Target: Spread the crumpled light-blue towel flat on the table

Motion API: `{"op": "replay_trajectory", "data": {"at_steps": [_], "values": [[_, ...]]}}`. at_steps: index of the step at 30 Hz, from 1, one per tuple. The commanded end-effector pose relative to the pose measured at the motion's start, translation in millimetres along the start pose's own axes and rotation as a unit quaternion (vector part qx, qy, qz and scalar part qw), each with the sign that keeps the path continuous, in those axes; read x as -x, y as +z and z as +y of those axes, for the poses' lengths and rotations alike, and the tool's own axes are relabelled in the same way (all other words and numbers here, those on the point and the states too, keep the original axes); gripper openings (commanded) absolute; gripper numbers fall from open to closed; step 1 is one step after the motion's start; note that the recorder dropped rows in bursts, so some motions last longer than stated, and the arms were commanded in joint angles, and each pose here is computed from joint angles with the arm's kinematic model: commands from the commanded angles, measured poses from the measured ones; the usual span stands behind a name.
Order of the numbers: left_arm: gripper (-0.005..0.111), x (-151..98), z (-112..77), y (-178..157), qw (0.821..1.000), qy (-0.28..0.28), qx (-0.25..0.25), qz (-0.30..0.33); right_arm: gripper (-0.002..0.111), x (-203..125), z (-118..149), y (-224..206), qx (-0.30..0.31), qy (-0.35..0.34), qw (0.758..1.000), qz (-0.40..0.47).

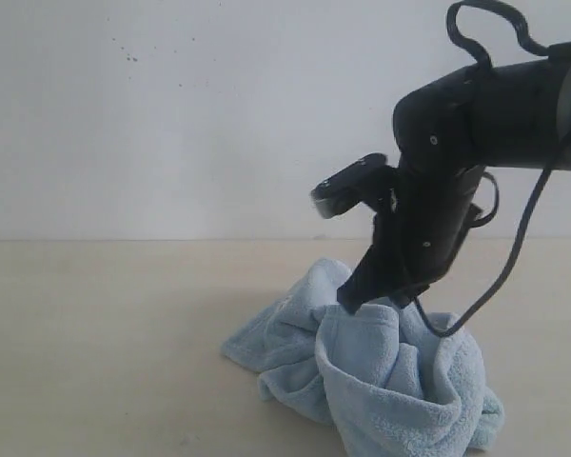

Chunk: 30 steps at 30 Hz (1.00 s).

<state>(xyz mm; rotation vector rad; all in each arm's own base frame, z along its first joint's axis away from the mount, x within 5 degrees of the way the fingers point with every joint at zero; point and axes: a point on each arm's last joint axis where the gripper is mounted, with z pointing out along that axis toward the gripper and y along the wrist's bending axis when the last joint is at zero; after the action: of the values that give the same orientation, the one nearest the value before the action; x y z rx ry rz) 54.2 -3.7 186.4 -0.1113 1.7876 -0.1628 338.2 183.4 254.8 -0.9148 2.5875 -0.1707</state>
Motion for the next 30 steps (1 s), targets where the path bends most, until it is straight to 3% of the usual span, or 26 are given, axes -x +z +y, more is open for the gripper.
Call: {"op": "replay_trajectory", "data": {"at_steps": [1,3,6,12,19,23,27,28,30], "values": [[0.004,-1,-0.3,0,1.0,0.004,-0.004,0.001,0.035,-9,-42,14,-0.061,0.076,0.995,0.017],[0.004,-1,-0.3,0,1.0,0.004,-0.004,0.001,0.054,-14,-55,25,-0.046,0.117,0.992,0.028],[0.004,-1,-0.3,0,1.0,0.004,-0.004,0.001,0.069,-19,-70,43,-0.02,0.178,0.984,0.025],[0.004,-1,-0.3,0,1.0,0.004,-0.004,0.001,0.064,-25,-83,82,0.021,0.249,0.968,0.026],[0.004,-1,-0.3,0,1.0,0.004,-0.004,0.001,0.06,-30,-77,118,0.032,0.247,0.967,0.048],[0.004,-1,-0.3,0,1.0,0.004,-0.004,0.001,0.047,-31,-76,123,0.033,0.246,0.967,0.056],[0.004,-1,-0.3,0,1.0,0.004,-0.004,0.001,0.006,-33,-76,119,0.034,0.244,0.967,0.067],[0.004,-1,-0.3,0,1.0,0.004,-0.004,0.001,0.0,-33,-76,115,0.034,0.241,0.967,0.069],[0.004,-1,-0.3,0,1.0,0.004,-0.004,0.001,0.0,-33,-77,109,0.035,0.234,0.969,0.072]]}}
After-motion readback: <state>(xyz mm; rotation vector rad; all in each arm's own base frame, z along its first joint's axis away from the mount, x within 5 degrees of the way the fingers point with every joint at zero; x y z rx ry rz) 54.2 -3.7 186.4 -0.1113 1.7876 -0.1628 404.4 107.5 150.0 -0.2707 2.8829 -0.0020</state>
